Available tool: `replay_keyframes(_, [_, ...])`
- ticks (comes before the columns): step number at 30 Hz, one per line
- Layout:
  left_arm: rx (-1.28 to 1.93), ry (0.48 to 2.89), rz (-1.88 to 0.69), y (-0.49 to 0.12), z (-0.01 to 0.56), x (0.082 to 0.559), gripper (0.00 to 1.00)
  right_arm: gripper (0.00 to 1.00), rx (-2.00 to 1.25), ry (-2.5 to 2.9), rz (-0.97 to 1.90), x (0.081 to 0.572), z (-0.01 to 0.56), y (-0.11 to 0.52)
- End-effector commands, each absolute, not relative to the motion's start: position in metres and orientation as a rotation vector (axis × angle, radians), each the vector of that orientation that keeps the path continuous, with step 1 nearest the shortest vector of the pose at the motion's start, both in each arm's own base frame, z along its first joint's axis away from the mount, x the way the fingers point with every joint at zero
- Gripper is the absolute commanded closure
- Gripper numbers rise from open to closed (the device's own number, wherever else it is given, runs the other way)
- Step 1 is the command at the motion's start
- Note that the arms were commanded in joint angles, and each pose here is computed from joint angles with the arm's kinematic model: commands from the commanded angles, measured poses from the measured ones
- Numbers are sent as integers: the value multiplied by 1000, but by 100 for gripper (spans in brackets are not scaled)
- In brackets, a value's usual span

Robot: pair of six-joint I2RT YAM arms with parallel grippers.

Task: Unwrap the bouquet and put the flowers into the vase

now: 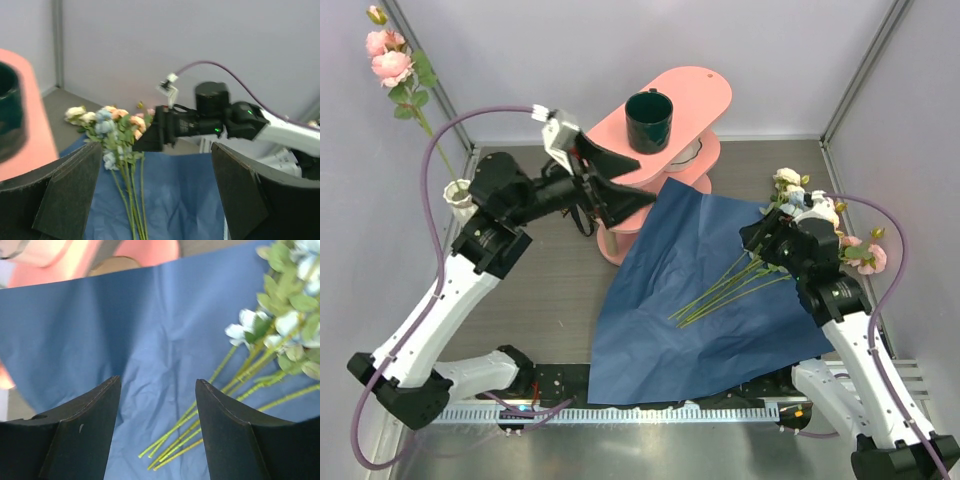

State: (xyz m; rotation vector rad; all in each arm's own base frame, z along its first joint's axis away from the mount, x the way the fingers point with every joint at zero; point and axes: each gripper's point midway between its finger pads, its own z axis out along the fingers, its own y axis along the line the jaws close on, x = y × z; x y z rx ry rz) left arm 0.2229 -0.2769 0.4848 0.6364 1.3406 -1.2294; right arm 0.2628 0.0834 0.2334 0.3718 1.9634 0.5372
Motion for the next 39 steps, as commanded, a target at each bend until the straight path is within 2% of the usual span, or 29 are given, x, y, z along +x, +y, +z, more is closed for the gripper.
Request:
replay_keyframes(1, [917,1260,-1187,-310,474,173,6,34,621,2002,415,265,204,59])
replay_keyframes(6, [994,1321,-1157,-324,425,145,6,36,765,2034,389,261,169,53])
replay_keyframes(13, [974,1391,-1091,-343,391,142,8,44,1015,1979,341,251,135,36])
replay_keyframes(17, [1053,1380,-1020,-355,375,121,8,49,1150,1889,270,239,114,15])
replay_keyframes(24, [1159,1355,-935,-370,355,92,7,53,1194,1857,122,235,99,-6])
replay_keyframes(28, [1189,1362,-945,-375,351,84,8,55,1185,1890,133,242,89,-1])
replay_keyframes(39, [1147,1375,-901,-371,353,90,8,58,1292,1916,171,249,53,7])
